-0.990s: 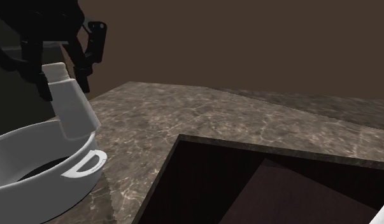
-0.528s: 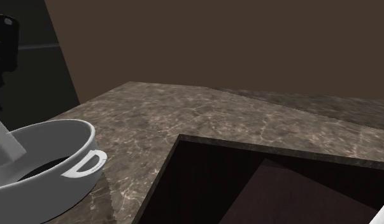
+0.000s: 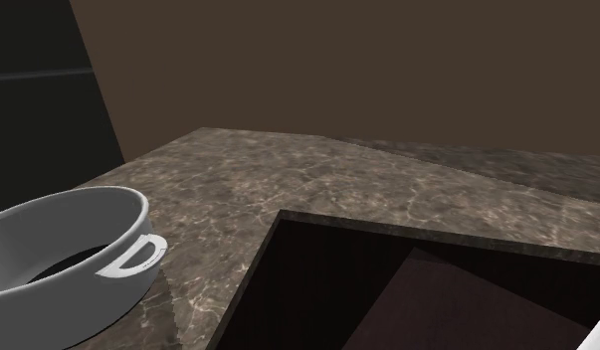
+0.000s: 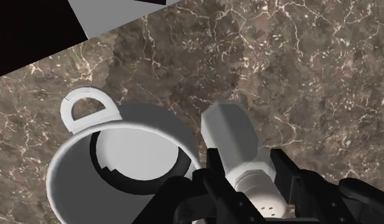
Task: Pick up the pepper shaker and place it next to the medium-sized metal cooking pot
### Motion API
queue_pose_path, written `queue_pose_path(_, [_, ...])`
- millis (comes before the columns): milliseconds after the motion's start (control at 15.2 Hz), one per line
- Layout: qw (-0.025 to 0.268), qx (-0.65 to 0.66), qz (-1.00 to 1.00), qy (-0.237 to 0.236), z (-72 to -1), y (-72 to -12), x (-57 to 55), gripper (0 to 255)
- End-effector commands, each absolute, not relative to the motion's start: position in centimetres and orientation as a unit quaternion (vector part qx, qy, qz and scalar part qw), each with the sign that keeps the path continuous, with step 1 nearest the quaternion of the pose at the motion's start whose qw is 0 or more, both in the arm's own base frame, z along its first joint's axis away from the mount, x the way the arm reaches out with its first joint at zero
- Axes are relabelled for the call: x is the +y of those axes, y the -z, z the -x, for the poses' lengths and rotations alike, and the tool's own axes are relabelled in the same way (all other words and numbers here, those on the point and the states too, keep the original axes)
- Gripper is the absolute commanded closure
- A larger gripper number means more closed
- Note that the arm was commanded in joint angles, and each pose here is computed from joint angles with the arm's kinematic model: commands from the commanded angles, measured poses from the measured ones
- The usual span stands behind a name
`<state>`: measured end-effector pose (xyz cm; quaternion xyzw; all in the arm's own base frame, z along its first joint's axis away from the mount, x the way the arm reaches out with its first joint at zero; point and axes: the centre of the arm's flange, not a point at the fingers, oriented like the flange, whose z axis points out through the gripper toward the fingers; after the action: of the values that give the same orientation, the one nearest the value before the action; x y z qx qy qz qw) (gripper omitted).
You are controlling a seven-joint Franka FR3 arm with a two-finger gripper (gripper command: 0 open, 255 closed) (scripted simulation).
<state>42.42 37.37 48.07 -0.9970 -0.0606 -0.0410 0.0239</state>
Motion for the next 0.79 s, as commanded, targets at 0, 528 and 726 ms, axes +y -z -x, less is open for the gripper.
queue_pose_path(0, [0.024, -0.06, 0.997, 0.041, -42.3, -47.2, 37.6, 255])
queue_pose_path(528, [0.024, -0.06, 0.997, 0.041, -42.3, -42.9, 37.6, 255])
queue_pose_path(726, [0.024, -0.06, 0.997, 0.041, -42.3, -41.4, 37.6, 255])
